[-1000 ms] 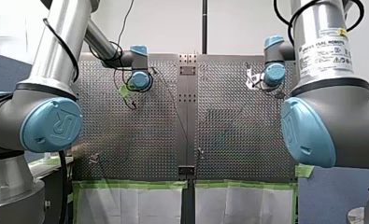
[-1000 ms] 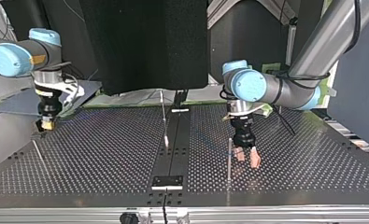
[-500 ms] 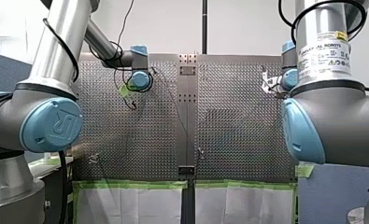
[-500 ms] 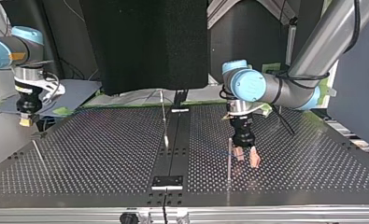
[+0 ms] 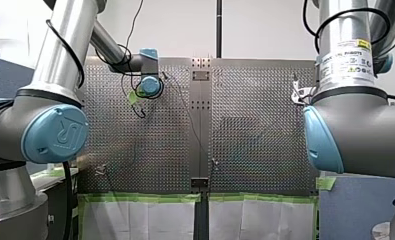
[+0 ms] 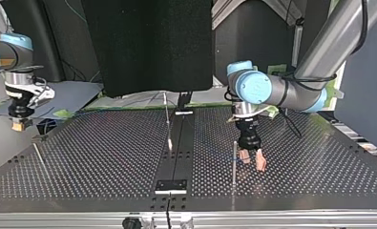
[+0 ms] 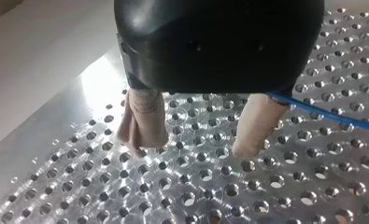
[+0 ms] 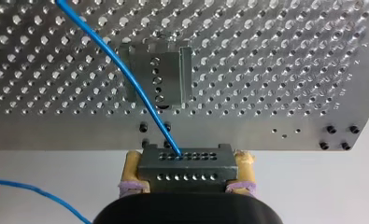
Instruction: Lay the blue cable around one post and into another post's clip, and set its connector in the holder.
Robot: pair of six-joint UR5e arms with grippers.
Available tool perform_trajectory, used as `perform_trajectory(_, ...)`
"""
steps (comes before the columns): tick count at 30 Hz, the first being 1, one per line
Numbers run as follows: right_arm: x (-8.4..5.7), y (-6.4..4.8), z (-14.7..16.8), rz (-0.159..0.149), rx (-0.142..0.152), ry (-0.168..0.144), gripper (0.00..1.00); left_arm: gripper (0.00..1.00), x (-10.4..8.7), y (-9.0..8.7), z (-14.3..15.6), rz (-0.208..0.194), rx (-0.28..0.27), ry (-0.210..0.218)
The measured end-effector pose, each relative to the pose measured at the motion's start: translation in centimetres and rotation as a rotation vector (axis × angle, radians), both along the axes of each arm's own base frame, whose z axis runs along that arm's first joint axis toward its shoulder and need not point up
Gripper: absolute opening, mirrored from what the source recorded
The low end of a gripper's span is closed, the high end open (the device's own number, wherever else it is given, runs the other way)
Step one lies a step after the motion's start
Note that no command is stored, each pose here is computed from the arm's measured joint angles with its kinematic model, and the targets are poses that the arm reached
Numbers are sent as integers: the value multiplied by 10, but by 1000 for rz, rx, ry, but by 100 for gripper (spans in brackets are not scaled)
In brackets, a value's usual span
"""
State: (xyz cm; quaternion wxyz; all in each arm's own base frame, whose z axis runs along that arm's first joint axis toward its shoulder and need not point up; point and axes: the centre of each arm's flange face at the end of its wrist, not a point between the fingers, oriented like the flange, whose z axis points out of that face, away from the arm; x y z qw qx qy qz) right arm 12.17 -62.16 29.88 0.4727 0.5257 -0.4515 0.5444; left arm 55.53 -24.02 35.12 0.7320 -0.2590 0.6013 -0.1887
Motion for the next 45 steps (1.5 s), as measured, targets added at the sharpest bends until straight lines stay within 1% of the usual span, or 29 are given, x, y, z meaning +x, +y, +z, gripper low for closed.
perform_trajectory(6, -4, -1, -2, 47, 4, -9, 0, 100, -1, 3, -1, 19, 8, 11)
perform_trajectory(9, -5, -3, -3, 70, 2, -23, 0, 100, -1, 4, -2, 23, 12, 16)
perform_trajectory(14, -9, -7, -10, 108, 1, -56, 0, 100, -1, 5, -2, 26, 15, 21)
perform_trajectory(18, -10, -13, -17, 137, 9, -59, 0, 100, -1, 5, -2, 26, 15, 21)
perform_trajectory(22, -9, -20, -25, 169, 30, -40, 0, 100, -1, 5, -2, 27, 17, 22)
perform_trajectory(24, -6, -23, -26, 190, 34, -24, 0, 100, -1, 5, -2, 28, 18, 22)
perform_trajectory(29, 0, -28, -20, 246, 16, 18, 0, 100, 0, 7, -2, 32, 19, 21)
perform_trajectory(32, 3, -30, -15, 274, 5, 36, 0, 100, 1, 9, -2, 34, 19, 21)
perform_trajectory(35, 4, -30, -12, 302, -4, 48, 0, 100, 1, 10, -2, 37, 19, 21)
perform_trajectory(39, 5, -30, -11, 339, -7, 54, 0, 100, 2, 12, -2, 39, 19, 21)
perform_trajectory(41, 5, -29, -12, 354, -9, 59, 0, 100, 2, 12, -2, 38, 19, 21)
perform_trajectory(45, 5, -30, -12, 363, -15, 65, 0, 100, 2, 12, -2, 35, 13, 21)
